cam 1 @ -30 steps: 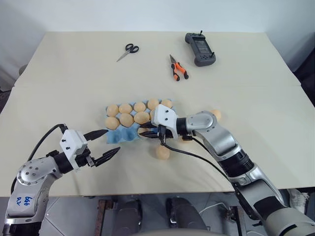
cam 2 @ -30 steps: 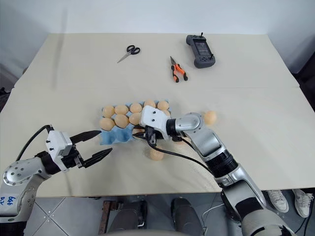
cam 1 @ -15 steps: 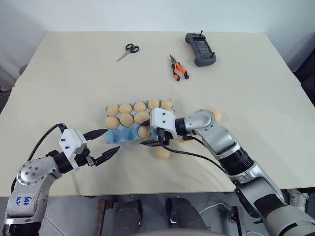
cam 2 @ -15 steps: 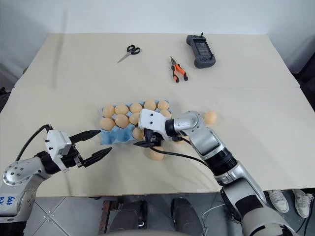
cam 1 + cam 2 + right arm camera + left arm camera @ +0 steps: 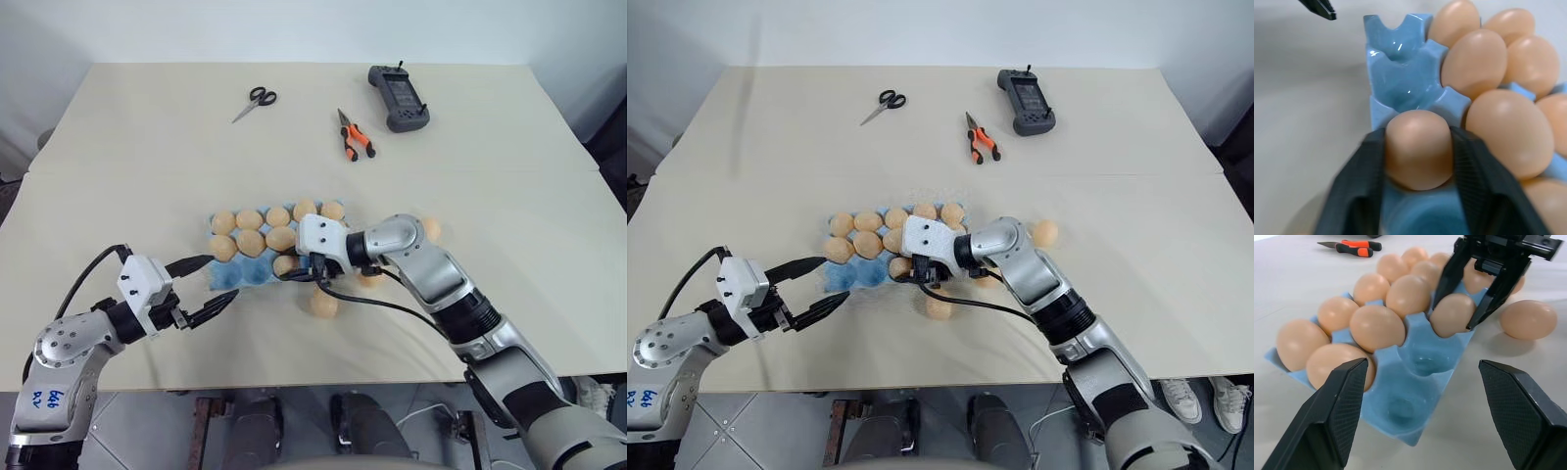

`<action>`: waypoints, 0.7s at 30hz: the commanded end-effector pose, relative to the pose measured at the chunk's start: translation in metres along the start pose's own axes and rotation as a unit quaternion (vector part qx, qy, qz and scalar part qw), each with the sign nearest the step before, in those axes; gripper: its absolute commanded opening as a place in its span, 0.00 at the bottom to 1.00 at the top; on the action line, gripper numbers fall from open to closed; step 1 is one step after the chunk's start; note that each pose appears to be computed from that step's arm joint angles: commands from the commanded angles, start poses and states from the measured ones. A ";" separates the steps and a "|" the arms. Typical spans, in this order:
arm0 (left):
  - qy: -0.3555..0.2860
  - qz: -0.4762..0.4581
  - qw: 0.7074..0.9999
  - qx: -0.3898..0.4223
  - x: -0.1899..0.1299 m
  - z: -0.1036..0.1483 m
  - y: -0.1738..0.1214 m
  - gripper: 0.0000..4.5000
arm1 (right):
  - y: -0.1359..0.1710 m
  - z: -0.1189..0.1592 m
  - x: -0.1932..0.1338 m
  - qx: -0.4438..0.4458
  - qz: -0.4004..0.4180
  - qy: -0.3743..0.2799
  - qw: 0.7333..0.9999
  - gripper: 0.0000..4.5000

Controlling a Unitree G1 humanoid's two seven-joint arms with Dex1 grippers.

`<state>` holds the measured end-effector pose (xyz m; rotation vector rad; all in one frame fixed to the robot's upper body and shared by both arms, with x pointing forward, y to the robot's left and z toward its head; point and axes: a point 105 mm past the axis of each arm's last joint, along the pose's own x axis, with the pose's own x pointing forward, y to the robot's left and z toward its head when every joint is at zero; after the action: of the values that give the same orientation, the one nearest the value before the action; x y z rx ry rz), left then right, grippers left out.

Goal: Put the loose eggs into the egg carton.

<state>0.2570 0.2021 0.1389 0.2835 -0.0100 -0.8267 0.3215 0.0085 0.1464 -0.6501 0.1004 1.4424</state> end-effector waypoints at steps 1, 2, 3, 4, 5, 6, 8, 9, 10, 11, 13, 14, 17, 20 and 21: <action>-0.021 0.002 1.000 0.019 0.000 0.013 -0.002 0.85 | 0.001 0.010 -0.002 -0.004 0.006 -0.020 1.000 0.23; -0.020 0.002 1.000 0.019 0.000 0.013 -0.002 0.85 | 0.000 0.011 -0.002 -0.005 0.004 -0.022 1.000 0.22; -0.020 0.003 1.000 0.019 0.000 0.013 -0.002 0.85 | 0.000 0.014 -0.003 -0.006 0.005 -0.031 0.999 0.22; -0.020 0.003 1.000 0.019 0.000 0.013 -0.002 0.85 | 0.001 0.018 -0.004 -0.008 0.008 -0.042 0.999 0.22; -0.020 0.003 1.000 0.019 -0.001 0.013 -0.002 0.85 | 0.002 0.023 -0.007 -0.004 0.014 -0.060 0.998 0.22; -0.019 0.004 1.000 0.019 -0.001 0.013 -0.002 0.85 | 0.004 0.028 -0.010 -0.004 0.018 -0.078 0.997 0.22; -0.019 0.005 1.000 0.019 -0.001 0.013 -0.002 0.85 | 0.004 0.035 -0.018 -0.001 0.021 -0.104 0.994 0.22; -0.018 0.005 1.000 0.019 -0.001 0.012 -0.002 0.85 | 0.003 0.036 -0.022 0.000 0.020 -0.112 0.994 0.22; -0.018 0.005 1.000 0.019 -0.002 0.013 -0.002 0.85 | 0.002 0.036 -0.025 0.002 0.015 -0.117 0.993 0.22; -0.018 0.005 1.000 0.018 -0.002 0.012 -0.002 0.85 | -0.001 0.036 -0.029 0.006 0.009 -0.120 0.993 0.22; -0.017 0.005 1.000 0.017 -0.002 0.012 -0.002 0.85 | -0.006 0.033 -0.035 0.014 -0.007 -0.120 0.993 0.22; -0.017 0.005 1.000 0.017 -0.002 0.012 -0.002 0.85 | -0.008 0.030 -0.038 0.017 -0.012 -0.118 0.993 0.22; -0.017 0.004 1.000 0.017 -0.001 0.012 -0.002 0.85 | -0.011 0.016 -0.043 0.017 -0.027 -0.091 0.995 0.22; -0.017 0.002 1.000 0.017 0.000 0.012 -0.001 0.85 | -0.013 0.006 -0.045 0.020 -0.037 -0.070 0.997 0.22; -0.018 0.002 1.000 0.017 0.000 0.012 -0.001 0.85 | -0.012 0.003 -0.046 0.021 -0.036 -0.064 0.997 0.22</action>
<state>0.2565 0.2013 0.1397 0.2843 -0.0145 -0.8189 0.3250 -0.0291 0.1682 -0.4986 0.0338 1.4102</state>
